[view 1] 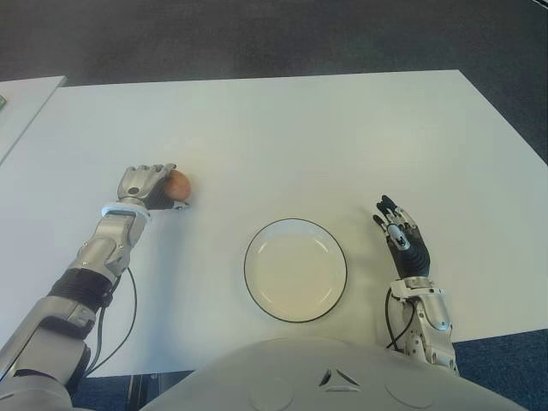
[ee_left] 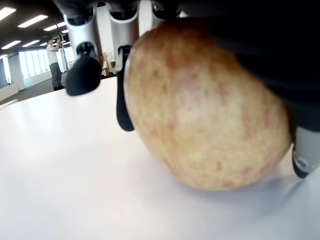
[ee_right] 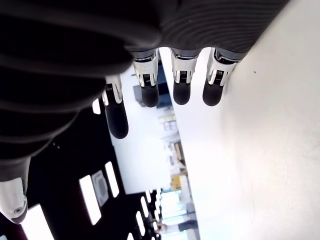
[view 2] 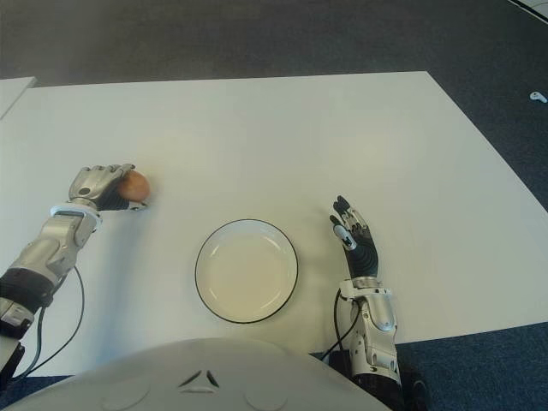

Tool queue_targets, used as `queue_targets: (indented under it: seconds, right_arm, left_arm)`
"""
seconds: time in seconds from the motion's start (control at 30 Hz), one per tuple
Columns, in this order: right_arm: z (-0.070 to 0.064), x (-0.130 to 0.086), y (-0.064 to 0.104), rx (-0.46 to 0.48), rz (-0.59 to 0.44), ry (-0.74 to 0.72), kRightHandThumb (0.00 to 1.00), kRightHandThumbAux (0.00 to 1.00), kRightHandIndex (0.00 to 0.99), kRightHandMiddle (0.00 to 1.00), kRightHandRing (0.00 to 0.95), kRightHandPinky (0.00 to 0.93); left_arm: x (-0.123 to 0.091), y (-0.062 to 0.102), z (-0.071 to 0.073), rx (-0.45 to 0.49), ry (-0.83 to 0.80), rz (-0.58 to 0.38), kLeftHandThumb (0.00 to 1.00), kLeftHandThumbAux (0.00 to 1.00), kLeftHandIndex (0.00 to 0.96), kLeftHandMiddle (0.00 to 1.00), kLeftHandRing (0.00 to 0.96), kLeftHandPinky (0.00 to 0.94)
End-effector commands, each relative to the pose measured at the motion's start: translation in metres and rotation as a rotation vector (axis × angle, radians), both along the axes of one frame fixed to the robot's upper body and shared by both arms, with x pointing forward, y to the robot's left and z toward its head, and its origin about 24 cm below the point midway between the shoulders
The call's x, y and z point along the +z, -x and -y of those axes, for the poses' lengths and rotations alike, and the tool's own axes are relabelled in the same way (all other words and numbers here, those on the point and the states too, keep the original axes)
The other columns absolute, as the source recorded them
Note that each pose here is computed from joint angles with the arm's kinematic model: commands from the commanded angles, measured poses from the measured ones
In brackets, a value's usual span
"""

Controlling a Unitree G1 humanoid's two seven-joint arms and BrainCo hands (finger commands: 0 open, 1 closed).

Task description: Put the apples into the plate.

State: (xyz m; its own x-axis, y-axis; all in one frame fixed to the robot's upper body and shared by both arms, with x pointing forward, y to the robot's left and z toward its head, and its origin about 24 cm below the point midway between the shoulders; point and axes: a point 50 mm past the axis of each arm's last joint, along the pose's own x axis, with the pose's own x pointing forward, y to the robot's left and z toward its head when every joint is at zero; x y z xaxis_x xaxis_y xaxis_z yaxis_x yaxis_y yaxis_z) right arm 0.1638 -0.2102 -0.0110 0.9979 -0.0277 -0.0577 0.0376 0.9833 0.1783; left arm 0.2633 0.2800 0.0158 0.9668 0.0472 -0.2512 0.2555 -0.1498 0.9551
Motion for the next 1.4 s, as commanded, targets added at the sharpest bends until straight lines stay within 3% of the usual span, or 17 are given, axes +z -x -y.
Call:
queue_targets:
  seconds: [0.03,0.87,1.4]
  right_arm:
    - [-0.0007,-0.0103,0.0066,-0.012,-0.064,-0.012,0.374,0.537,0.249,0.087,0.000,0.000]
    - [-0.0010,-0.0100,0.0076,-0.006,-0.071,-0.019,0.389,0.533,0.241,0.088,0.000,0.000]
    - [-0.0012,-0.0092,0.0081,-0.006,-0.070,-0.009,0.350,0.554,0.213,0.105,0.022,0.004]
  left_arm:
    - [-0.0297,0.0245,0.0042,-0.009,0.013,-0.176,0.853,0.668,0.401,0.529,0.822,0.809]
    - [-0.0279,0.0253,0.0049,-0.017,-0.001,-0.197,0.852,0.668,0.399,0.530,0.822,0.809]
    - [-0.0200,0.0238,0.0045,-0.022,0.002,-0.145,0.853,0.667,0.402,0.528,0.813,0.803]
